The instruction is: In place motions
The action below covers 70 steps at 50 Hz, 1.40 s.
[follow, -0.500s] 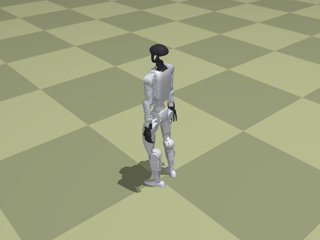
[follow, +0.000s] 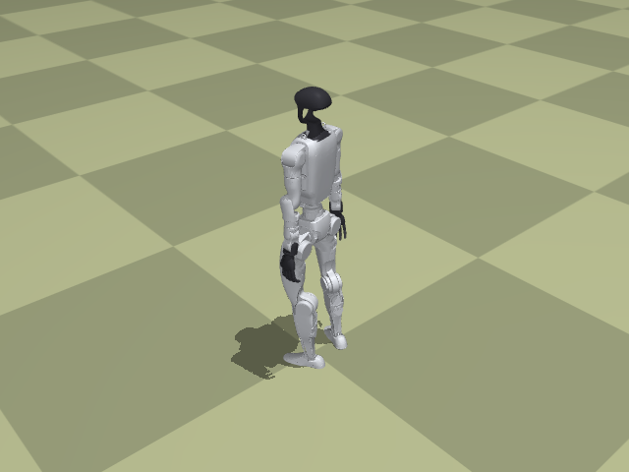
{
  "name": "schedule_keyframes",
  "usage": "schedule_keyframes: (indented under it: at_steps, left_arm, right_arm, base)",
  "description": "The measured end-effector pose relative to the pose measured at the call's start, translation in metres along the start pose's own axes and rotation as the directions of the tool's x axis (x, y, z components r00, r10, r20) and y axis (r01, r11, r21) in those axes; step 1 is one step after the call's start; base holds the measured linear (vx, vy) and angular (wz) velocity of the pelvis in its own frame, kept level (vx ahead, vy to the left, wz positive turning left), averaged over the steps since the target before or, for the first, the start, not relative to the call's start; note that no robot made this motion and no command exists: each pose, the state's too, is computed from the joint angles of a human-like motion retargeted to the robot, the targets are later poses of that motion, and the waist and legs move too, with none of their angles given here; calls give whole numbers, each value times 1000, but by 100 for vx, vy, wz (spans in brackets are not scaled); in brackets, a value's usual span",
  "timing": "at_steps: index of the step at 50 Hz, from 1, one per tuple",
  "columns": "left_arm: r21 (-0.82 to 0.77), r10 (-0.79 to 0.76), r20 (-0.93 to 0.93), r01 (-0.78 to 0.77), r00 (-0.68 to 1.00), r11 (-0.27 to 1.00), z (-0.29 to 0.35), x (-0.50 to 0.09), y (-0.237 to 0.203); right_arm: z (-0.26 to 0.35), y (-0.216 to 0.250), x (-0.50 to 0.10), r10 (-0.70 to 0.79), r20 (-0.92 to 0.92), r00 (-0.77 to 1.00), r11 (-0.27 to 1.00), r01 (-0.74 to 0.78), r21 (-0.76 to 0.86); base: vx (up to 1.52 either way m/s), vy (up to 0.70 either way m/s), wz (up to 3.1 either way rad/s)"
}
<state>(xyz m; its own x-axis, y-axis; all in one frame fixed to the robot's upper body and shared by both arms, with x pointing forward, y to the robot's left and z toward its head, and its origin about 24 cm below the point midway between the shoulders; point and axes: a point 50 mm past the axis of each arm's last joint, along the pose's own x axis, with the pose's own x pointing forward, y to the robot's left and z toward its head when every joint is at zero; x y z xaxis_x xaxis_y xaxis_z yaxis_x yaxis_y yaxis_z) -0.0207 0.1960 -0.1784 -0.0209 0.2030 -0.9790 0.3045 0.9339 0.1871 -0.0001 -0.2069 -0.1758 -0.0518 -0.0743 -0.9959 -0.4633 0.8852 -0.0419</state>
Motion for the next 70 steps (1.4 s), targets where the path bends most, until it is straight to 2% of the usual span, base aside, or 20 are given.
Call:
schedule_keyframes:
  at_steps: [10,19,70]
  left_arm:
    - [-66,-22,-7,22,1000,998,0,0,-5]
    - [-64,-28,-11,27,1000,998,-2,0,-4]
    - [-80,-43,-21,41,999,996,-3,-1,-10]
  right_arm:
    - [-2,5,0,19,-12,1000,999,-18,51]
    - [-3,6,0,35,-11,999,995,-34,96]
    - [1,7,0,56,2,998,993,-56,107]
  base:
    - [0,0,0]
    - [0,0,0]
    - [0,0,0]
